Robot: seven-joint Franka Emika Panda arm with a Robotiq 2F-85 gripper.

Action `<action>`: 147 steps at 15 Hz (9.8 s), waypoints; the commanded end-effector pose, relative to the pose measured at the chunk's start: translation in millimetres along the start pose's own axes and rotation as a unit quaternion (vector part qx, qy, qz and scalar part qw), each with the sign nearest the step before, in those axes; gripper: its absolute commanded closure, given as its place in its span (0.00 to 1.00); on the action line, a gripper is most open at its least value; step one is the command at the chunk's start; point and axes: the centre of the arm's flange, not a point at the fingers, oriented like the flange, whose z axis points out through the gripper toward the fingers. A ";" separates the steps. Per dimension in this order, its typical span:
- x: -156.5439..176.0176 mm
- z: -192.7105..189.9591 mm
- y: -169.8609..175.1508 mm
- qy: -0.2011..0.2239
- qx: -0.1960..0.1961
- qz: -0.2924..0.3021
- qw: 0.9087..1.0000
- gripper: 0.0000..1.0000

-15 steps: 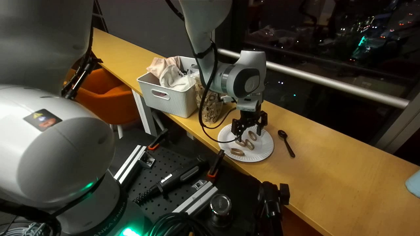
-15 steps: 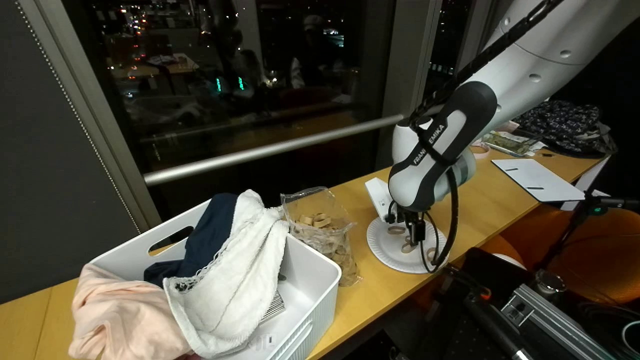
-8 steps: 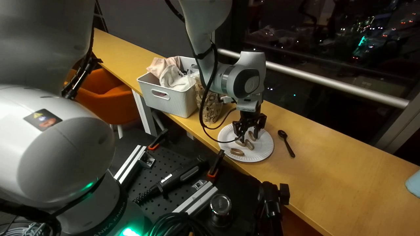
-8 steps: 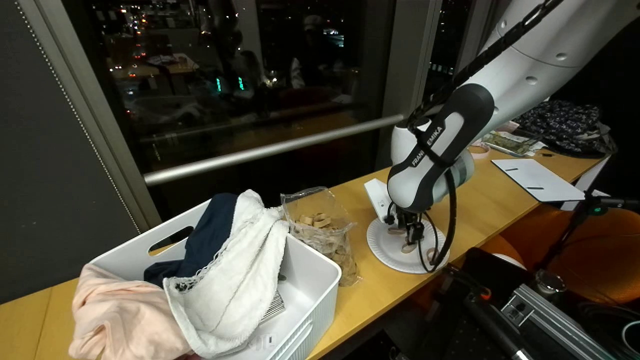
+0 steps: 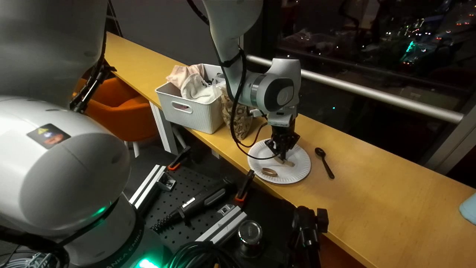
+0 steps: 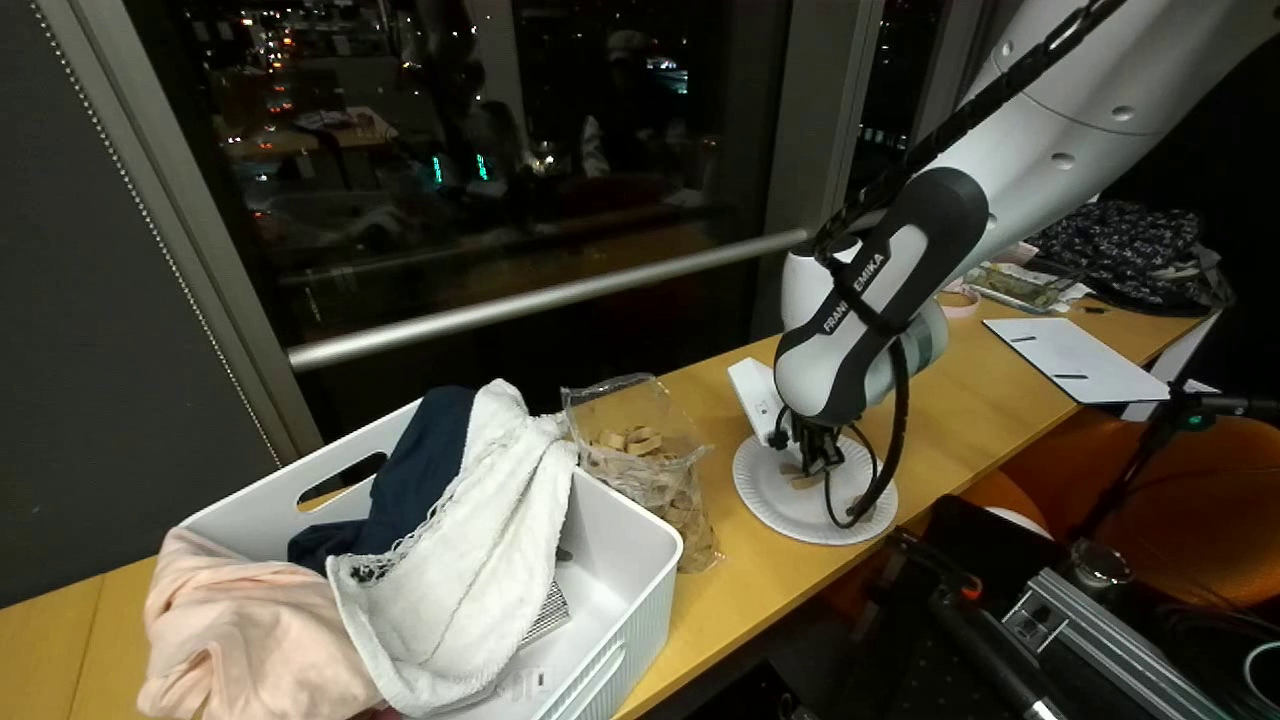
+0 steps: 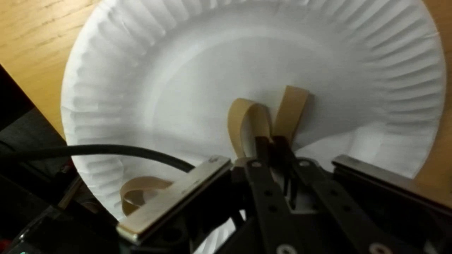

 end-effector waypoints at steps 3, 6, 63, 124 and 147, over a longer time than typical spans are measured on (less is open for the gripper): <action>-1.2 -8.4 0.8 -0.007 0.010 -0.001 1.000 0.99; 0.8 -27.4 7.4 -0.015 0.019 -0.002 1.000 0.99; 2.1 -165.5 81.4 -0.083 0.125 -0.182 0.972 0.00; 20.4 8.3 30.5 0.021 -0.081 -0.073 0.994 0.88; 16.2 -33.3 -14.8 -0.029 0.006 -0.045 0.999 1.00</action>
